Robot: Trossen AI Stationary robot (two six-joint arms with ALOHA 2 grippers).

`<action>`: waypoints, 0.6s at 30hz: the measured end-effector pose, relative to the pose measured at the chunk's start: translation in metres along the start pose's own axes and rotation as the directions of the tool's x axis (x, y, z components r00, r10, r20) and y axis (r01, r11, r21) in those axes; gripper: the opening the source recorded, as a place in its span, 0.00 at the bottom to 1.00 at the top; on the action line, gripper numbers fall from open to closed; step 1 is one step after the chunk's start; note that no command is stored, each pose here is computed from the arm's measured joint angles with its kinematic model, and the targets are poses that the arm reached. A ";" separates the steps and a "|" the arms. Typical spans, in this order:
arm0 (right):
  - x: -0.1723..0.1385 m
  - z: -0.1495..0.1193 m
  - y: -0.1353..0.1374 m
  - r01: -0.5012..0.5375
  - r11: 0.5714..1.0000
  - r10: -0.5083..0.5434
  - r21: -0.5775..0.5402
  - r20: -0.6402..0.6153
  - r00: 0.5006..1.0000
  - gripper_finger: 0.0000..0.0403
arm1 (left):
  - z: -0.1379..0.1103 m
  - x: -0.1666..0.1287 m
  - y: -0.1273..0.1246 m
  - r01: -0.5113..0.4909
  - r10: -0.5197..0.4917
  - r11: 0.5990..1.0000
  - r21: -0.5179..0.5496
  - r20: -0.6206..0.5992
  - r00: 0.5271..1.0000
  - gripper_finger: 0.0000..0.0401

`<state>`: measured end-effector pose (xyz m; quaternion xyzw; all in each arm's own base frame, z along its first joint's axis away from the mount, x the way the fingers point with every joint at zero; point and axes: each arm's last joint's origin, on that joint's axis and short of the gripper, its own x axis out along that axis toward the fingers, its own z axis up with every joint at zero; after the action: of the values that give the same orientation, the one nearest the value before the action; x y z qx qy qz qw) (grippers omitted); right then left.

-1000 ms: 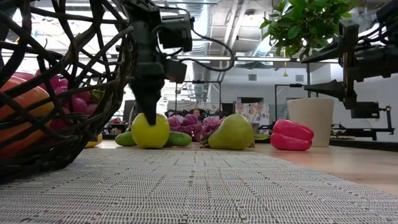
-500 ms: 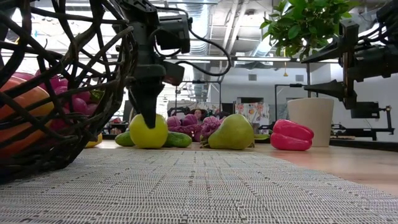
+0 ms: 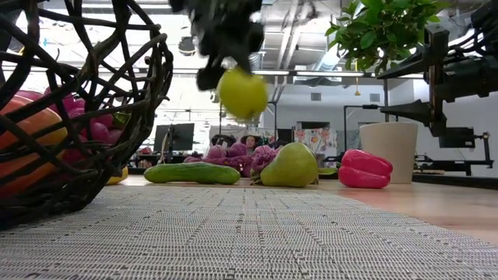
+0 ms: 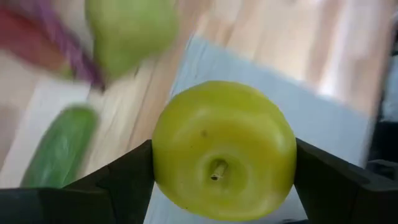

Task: Build produce basket
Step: Put the green apple into the black wire basket

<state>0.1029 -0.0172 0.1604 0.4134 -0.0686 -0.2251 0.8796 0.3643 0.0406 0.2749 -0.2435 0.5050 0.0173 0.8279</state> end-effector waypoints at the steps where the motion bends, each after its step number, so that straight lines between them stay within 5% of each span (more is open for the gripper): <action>1: 0.000 0.000 0.000 0.000 1.000 0.000 0.000 0.000 1.000 0.83 | 0.008 -0.010 -0.003 0.021 -0.022 1.000 0.005 0.030 0.999 0.74; 8: 0.000 0.000 0.000 0.000 1.000 0.000 -0.001 0.000 1.000 0.83 | 0.058 -0.105 -0.036 0.172 -0.193 0.981 0.095 0.322 0.927 0.74; 13: 0.000 0.000 0.000 0.000 1.000 0.000 -0.001 0.000 1.000 0.83 | 0.070 -0.174 -0.063 0.234 -0.296 0.955 0.184 0.501 0.813 0.76; 18: 0.000 0.000 0.000 0.000 1.000 0.000 -0.001 0.000 1.000 0.83 | 0.068 -0.236 -0.090 0.330 -0.468 0.884 0.332 0.609 0.641 0.79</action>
<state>0.1029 -0.0172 0.1604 0.4130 -0.0683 -0.2251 0.8798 0.3293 0.0409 0.5343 -0.2460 0.1034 -0.1282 0.9552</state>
